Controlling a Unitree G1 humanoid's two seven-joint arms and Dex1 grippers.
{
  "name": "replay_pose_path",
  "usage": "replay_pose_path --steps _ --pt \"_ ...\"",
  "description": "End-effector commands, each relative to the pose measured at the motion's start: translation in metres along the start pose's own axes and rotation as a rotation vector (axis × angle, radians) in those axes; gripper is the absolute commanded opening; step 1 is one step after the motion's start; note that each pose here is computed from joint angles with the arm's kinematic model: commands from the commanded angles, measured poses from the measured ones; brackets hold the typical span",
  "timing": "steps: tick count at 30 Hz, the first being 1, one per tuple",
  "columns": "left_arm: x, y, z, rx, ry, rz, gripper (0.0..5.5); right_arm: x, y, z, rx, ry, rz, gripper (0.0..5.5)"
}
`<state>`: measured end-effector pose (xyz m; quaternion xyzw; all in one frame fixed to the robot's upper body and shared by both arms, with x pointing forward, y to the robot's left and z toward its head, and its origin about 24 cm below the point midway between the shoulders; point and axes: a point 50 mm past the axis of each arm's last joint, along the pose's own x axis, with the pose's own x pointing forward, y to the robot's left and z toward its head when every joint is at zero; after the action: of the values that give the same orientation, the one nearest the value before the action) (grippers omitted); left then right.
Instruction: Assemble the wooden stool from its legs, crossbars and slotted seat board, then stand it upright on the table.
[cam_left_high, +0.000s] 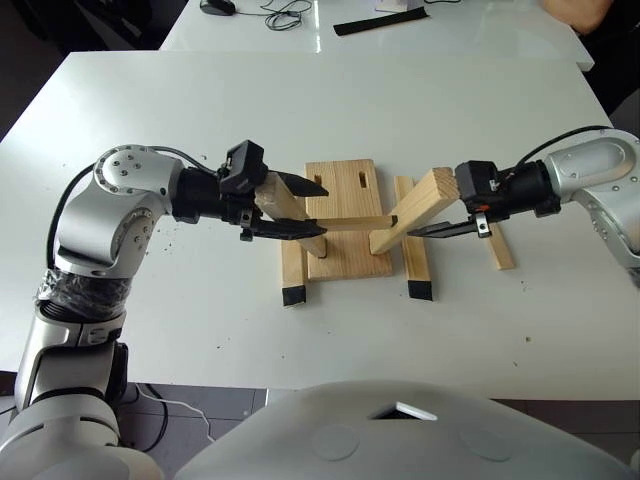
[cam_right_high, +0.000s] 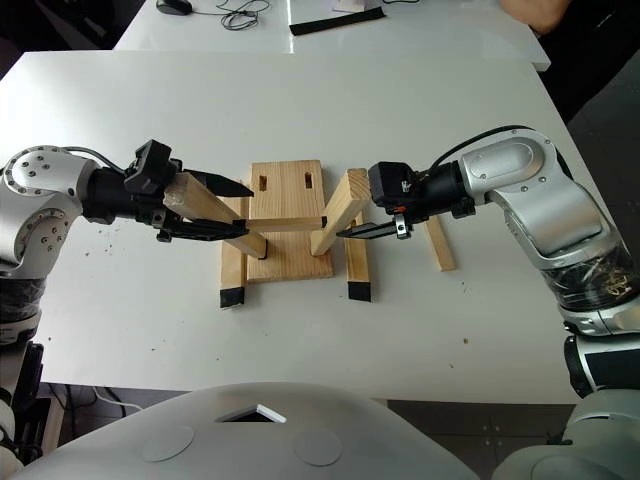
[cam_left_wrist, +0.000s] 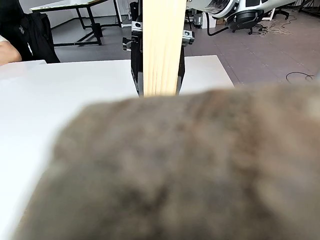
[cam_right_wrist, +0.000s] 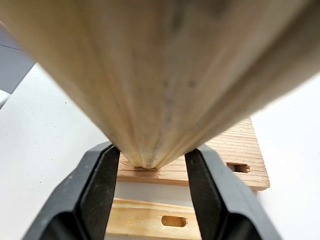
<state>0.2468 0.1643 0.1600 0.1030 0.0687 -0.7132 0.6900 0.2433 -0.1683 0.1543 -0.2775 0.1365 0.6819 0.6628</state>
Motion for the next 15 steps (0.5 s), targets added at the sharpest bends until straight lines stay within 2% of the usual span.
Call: replay_pose_path --steps 1,4,14,15 --pt "0.016 -0.004 -0.026 -0.081 0.072 0.002 2.78 0.019 0.031 -0.025 0.110 0.090 0.084 2.04" --pt "0.011 -0.002 -0.026 -0.099 0.081 0.027 2.78 0.016 0.029 -0.025 0.113 0.094 0.056 2.04" --pt "0.000 -0.003 -0.014 -0.173 0.004 -0.030 4.36 0.014 0.030 -0.031 0.128 0.108 0.034 2.04" --pt "-0.004 -0.005 -0.015 -0.177 0.005 -0.043 4.36 0.013 0.030 -0.032 0.128 0.111 0.033 2.04"
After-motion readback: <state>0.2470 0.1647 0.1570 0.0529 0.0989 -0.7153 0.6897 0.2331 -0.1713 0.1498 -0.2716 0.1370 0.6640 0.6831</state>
